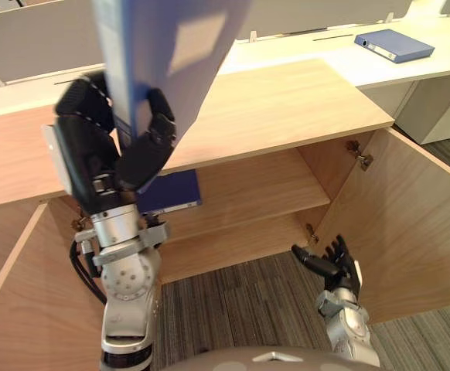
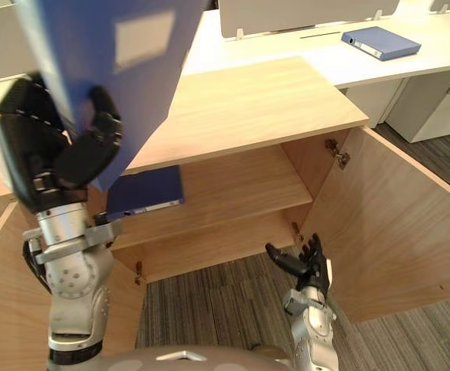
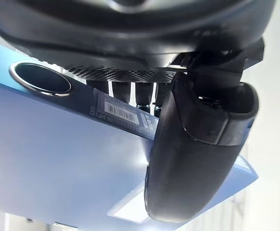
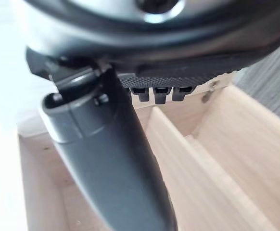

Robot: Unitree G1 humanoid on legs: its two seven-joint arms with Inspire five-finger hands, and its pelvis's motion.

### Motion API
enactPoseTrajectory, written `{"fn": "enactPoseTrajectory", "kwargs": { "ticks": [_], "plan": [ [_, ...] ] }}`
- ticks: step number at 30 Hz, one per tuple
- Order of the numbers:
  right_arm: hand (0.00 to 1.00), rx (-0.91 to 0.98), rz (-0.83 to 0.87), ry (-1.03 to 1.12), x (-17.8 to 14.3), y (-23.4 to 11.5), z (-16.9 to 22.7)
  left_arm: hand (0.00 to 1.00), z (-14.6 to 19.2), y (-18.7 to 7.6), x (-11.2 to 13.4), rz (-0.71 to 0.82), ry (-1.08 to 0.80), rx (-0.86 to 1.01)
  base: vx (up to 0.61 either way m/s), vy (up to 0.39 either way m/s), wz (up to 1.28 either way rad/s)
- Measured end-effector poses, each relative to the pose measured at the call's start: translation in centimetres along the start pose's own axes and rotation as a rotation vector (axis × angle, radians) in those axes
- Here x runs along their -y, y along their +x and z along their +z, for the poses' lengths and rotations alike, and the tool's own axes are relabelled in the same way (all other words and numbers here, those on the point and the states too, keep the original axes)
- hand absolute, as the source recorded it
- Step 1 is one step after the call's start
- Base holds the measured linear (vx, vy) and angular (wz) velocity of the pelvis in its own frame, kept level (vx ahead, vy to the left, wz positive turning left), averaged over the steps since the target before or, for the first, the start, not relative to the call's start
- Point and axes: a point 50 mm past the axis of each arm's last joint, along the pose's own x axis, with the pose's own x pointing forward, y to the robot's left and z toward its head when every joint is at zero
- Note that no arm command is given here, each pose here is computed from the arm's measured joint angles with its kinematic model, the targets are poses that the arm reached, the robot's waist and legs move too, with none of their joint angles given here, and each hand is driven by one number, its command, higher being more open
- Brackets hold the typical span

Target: Walk over to the cabinet, pick up the folder, carry it to the office cabinet, place the folder inside the office cabinet, then close the office cabinet door

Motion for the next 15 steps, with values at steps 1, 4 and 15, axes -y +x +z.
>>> {"fn": "enactPoseTrajectory", "kwargs": {
  "ticks": [1,4,15],
  "plan": [
    [1.0,0.027,0.01,0.009,-0.3,0.0,0.6,0.0,0.1,0.0,0.0,-0.011,-0.046,0.002,0.0,0.0,0.0],
    [1.0,0.173,0.072,0.048,-1.8,-0.2,3.9,0.0,0.4,0.0,0.3,-0.062,-0.211,-0.011,-0.01,-0.003,-0.01],
    [1.0,0.611,0.307,0.068,-5.2,-1.4,13.3,0.0,-0.3,-1.1,0.6,-0.195,-0.46,-0.12,-0.04,-0.006,-0.04]
  ]
}}
